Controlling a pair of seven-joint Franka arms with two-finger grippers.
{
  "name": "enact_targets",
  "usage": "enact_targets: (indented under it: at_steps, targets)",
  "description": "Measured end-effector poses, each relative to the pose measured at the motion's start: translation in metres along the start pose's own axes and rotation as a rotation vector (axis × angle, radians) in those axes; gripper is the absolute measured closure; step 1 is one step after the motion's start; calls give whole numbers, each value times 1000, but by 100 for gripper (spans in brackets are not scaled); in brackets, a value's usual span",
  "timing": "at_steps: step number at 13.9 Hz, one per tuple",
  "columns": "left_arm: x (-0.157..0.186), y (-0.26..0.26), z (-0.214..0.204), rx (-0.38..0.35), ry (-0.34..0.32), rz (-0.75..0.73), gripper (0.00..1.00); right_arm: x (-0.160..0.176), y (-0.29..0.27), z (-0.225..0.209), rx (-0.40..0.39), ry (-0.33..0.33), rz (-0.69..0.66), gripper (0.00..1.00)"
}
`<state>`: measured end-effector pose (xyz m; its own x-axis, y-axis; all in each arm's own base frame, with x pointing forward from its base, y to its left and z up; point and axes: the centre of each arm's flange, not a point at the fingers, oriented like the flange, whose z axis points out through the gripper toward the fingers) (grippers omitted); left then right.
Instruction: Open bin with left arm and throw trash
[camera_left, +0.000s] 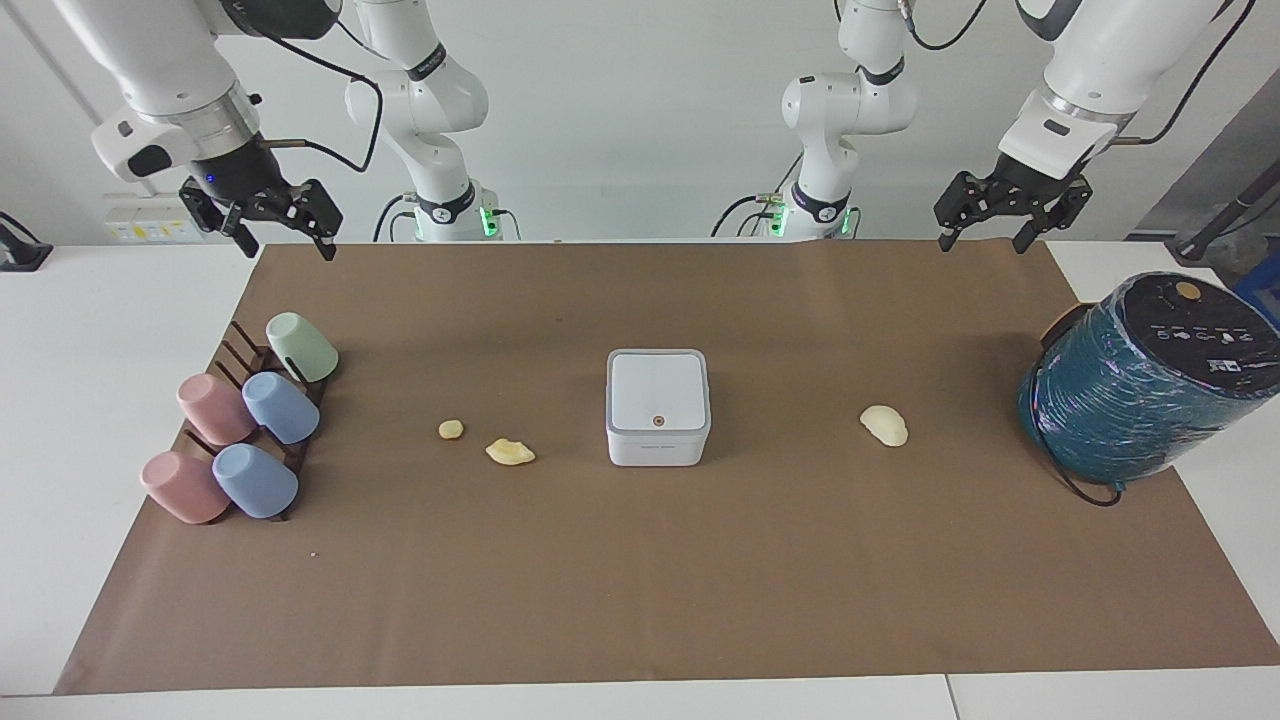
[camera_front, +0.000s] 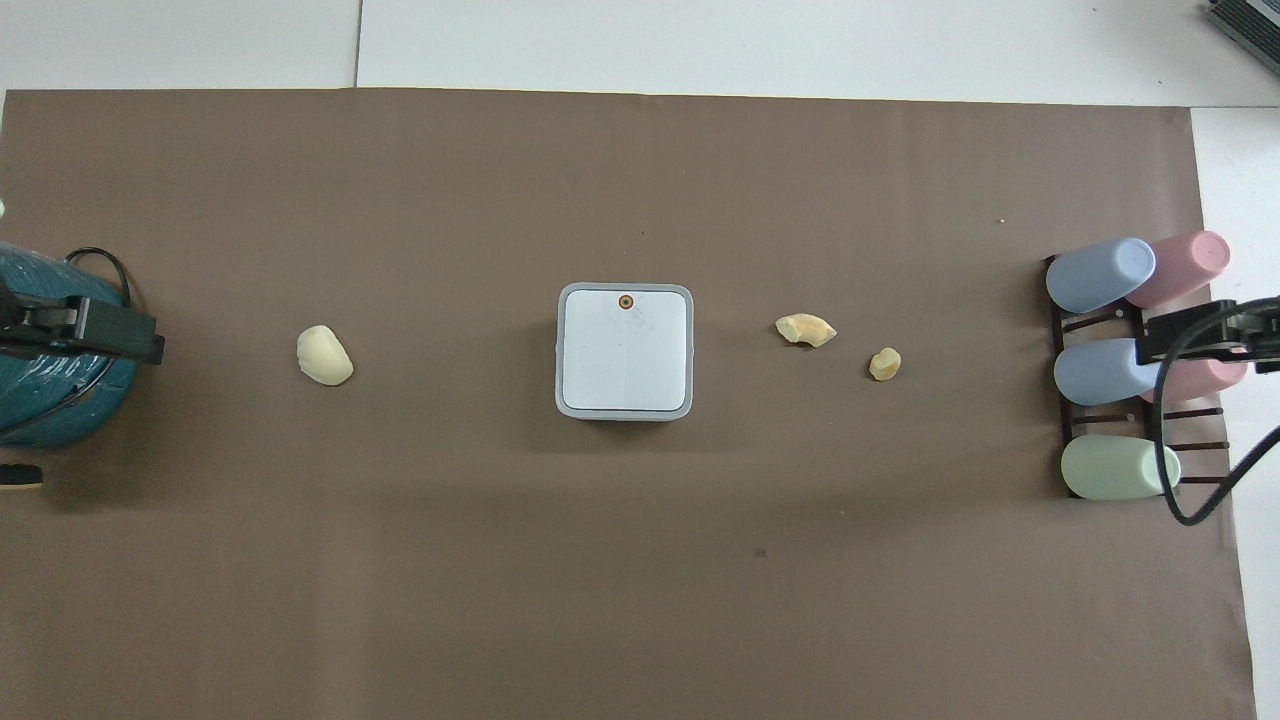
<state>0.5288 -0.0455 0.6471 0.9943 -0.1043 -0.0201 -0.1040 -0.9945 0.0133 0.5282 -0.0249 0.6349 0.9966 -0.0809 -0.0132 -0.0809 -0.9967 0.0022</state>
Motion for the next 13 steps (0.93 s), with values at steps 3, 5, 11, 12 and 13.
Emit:
enact_targets:
  at_steps: [3, 5, 11, 12, 13]
  targets:
    - [0, 0, 0, 0, 1, -1, 0, 0, 0, 0, -19, 4, -2, 0]
    - [0, -1, -1, 0, 1, -3, 0, 0, 1, -1, -23, 6, -2, 0]
    - [3, -8, -4, 1, 42, -16, 0, 1, 1, 0, -23, 13, -2, 0]
    - [7, -4, -4, 2, 69, -9, 0, 1, 1, 0, -23, 12, -3, 0]
    - [9, 4, -3, 2, 85, 7, 0, 1, 1, 1, -23, 9, -3, 0]
